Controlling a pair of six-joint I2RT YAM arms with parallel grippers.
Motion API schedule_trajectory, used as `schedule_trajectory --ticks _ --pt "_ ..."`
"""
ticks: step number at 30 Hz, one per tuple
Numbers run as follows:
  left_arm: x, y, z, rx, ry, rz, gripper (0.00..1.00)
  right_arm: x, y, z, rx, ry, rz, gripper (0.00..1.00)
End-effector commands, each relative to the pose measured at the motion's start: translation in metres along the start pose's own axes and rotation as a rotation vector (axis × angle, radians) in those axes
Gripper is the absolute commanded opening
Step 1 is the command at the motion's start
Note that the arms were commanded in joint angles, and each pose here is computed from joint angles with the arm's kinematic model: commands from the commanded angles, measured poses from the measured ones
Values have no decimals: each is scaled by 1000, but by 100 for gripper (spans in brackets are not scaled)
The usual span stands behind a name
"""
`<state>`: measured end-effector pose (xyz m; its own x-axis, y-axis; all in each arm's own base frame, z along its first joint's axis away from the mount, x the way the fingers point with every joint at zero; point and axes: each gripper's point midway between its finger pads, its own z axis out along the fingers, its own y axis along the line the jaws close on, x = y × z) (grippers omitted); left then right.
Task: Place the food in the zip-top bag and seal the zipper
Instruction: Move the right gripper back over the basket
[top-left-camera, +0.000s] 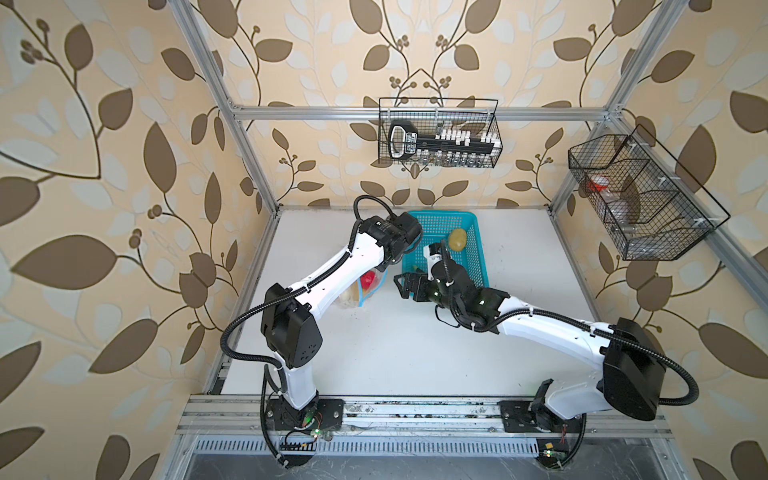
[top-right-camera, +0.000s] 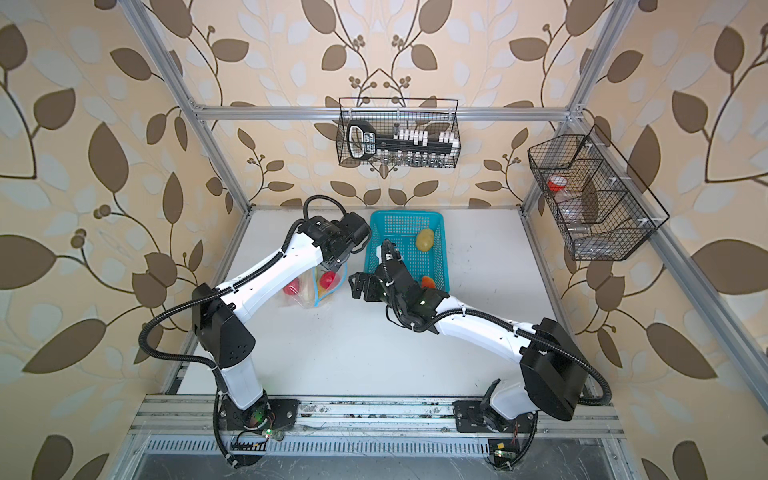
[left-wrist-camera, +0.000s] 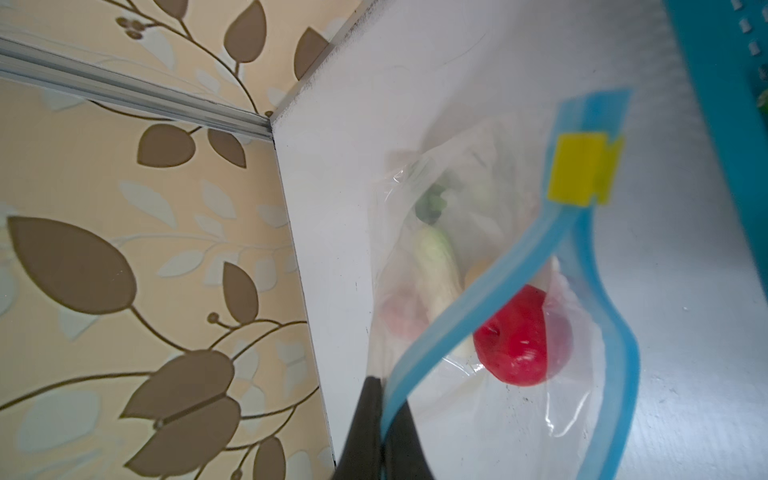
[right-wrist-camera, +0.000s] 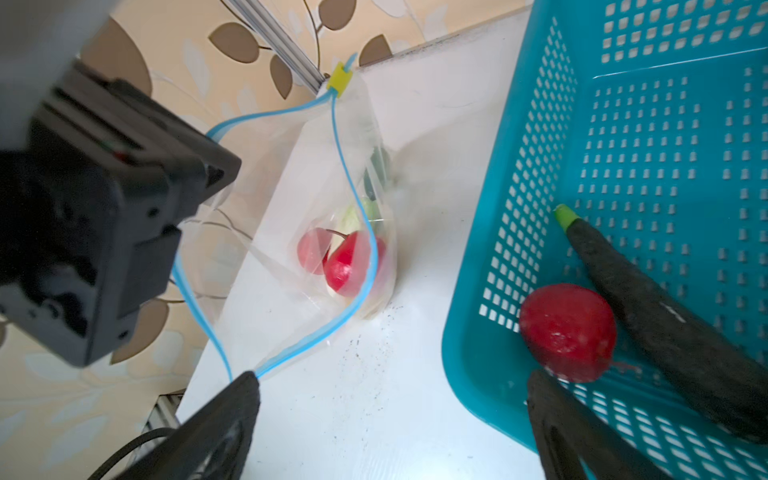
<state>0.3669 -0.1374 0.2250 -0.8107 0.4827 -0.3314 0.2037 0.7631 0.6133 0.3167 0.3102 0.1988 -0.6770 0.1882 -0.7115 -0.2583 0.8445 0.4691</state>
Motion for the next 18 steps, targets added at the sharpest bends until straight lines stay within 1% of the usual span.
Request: schedule_trajectory --ticks 1,4,7,10,15,18 --pt "-1 18 -8 -36 -38 -26 0 -2 -27 -17 138 51 -89 100" --pt "-1 17 -1 -61 -23 -12 0 -10 -46 -24 164 68 -68 100" --pt "-4 11 3 -57 -2 1 0 -19 -65 -27 185 89 -28 100" --pt "-9 8 7 -62 16 6 0 -31 -87 -36 268 89 -3 100" --pt "-18 1 0 -5 20 -28 0 -43 -106 -46 381 80 16 100" --pt "-14 0 -4 30 18 -44 0 -43 -114 -46 434 83 34 100"
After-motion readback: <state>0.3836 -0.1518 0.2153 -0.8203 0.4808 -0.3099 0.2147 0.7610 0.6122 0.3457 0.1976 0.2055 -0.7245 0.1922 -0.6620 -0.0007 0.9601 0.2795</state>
